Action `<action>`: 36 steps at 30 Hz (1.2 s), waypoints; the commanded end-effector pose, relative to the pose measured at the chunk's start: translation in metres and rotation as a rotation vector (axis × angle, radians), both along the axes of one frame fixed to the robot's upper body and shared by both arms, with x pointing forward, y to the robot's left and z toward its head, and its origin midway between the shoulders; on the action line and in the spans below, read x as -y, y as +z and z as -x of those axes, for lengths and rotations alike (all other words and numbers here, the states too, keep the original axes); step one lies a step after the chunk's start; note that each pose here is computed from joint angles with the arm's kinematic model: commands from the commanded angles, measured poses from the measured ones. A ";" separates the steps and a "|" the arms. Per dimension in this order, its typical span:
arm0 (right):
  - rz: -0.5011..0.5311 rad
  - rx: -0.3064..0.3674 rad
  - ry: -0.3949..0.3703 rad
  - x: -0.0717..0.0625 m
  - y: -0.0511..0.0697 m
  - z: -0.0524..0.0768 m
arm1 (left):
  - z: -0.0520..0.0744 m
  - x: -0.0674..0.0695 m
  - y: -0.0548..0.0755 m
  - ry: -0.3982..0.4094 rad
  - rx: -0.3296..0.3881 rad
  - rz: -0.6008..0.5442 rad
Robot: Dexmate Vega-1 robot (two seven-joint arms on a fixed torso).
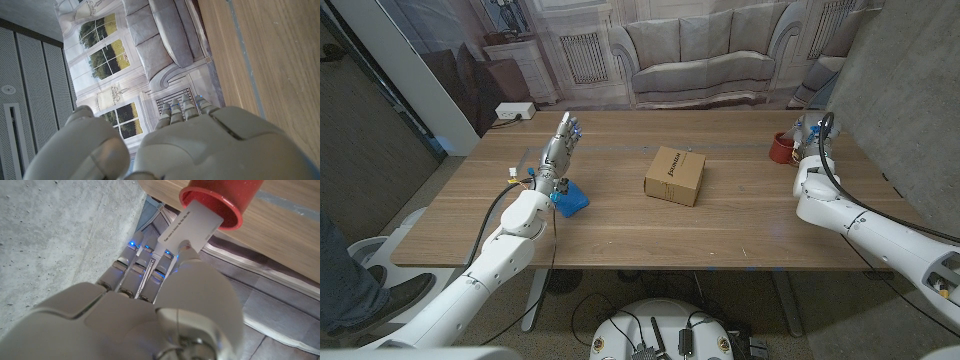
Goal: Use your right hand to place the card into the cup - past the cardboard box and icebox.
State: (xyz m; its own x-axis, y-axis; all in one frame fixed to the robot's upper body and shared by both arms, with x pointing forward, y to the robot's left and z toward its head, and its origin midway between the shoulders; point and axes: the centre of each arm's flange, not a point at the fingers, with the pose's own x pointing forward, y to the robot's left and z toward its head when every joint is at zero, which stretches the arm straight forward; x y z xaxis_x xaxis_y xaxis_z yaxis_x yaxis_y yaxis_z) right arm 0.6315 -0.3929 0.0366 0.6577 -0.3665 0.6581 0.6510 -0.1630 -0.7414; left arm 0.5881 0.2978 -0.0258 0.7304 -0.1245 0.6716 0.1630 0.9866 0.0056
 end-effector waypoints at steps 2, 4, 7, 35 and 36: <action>-0.001 -0.025 -0.008 0.000 0.000 -0.001 | 0.003 -0.002 -0.002 0.005 0.003 0.005; -0.001 -0.027 -0.010 0.000 0.001 0.000 | 0.003 -0.002 -0.002 0.003 0.004 0.006; 0.000 -0.030 -0.011 0.000 0.003 0.001 | 0.002 -0.001 -0.002 0.002 0.004 0.007; -0.011 0.063 0.081 -0.006 0.017 0.030 | 0.002 0.006 0.001 -0.012 0.011 -0.005; -0.013 0.070 0.083 -0.007 0.018 0.031 | 0.002 0.006 0.001 -0.012 0.011 -0.005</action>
